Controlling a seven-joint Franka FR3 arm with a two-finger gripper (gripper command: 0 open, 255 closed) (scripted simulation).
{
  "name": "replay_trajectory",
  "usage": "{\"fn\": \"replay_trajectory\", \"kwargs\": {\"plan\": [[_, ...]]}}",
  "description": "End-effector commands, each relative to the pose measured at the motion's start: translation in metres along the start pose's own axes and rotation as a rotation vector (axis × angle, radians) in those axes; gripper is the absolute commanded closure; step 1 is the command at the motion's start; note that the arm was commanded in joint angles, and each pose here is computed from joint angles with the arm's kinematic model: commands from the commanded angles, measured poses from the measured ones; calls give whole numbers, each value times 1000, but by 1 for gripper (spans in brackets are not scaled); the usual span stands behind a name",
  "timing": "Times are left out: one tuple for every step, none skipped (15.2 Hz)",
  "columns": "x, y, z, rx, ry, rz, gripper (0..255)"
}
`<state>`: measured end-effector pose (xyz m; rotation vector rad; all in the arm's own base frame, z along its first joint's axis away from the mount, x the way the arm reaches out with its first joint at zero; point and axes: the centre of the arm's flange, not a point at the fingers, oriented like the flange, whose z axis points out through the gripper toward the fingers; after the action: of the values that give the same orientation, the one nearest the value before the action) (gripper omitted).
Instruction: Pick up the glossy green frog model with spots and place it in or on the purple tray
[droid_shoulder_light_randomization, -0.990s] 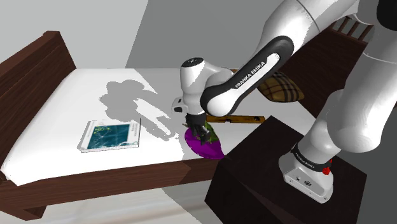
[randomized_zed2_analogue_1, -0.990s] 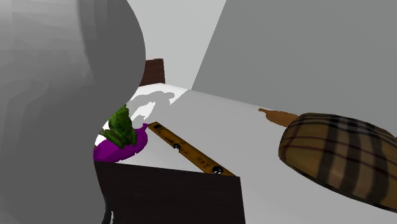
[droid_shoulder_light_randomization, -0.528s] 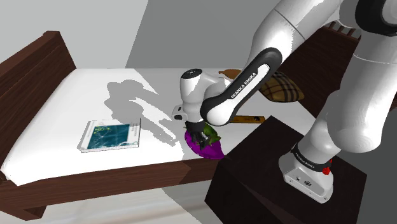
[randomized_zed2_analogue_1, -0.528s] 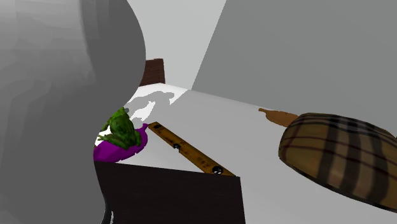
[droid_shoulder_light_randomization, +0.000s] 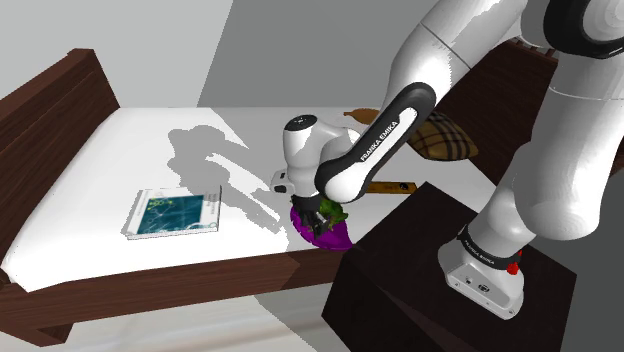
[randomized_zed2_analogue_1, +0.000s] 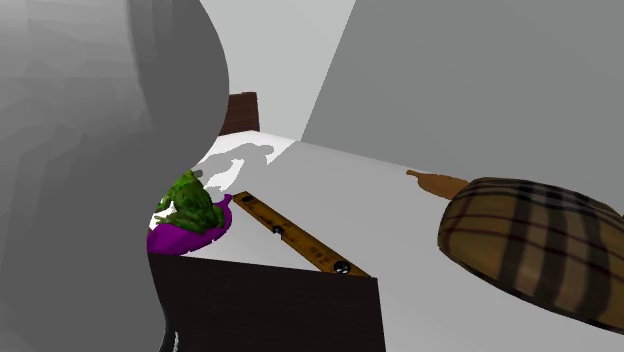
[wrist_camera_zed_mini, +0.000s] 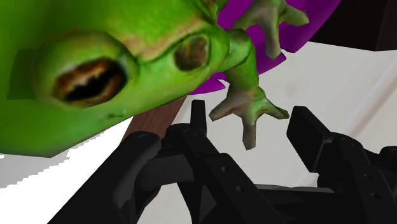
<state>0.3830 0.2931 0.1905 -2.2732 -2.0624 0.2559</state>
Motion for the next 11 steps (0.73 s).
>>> {"fn": "replay_trajectory", "kwargs": {"plan": [[0, 0, 0, 0, 0, 1, 255], [0, 0, 0, 0, 0, 1, 255], [0, 0, 0, 0, 0, 1, 0], [0, 0, 0, 0, 0, 1, 0], [0, 0, 0, 0, 0, 1, 0], [0, 0, 0, 0, 0, 1, 0], [0, 0, 0, 0, 0, 1, 0], [0, 0, 0, 0, 0, 1, 0], [0, 0, -13, 0, 0, 1, 0], [0, 0, -26, 0, 0, 1, 0], [0, 0, -40, 0, 0, 1, 0]]}}
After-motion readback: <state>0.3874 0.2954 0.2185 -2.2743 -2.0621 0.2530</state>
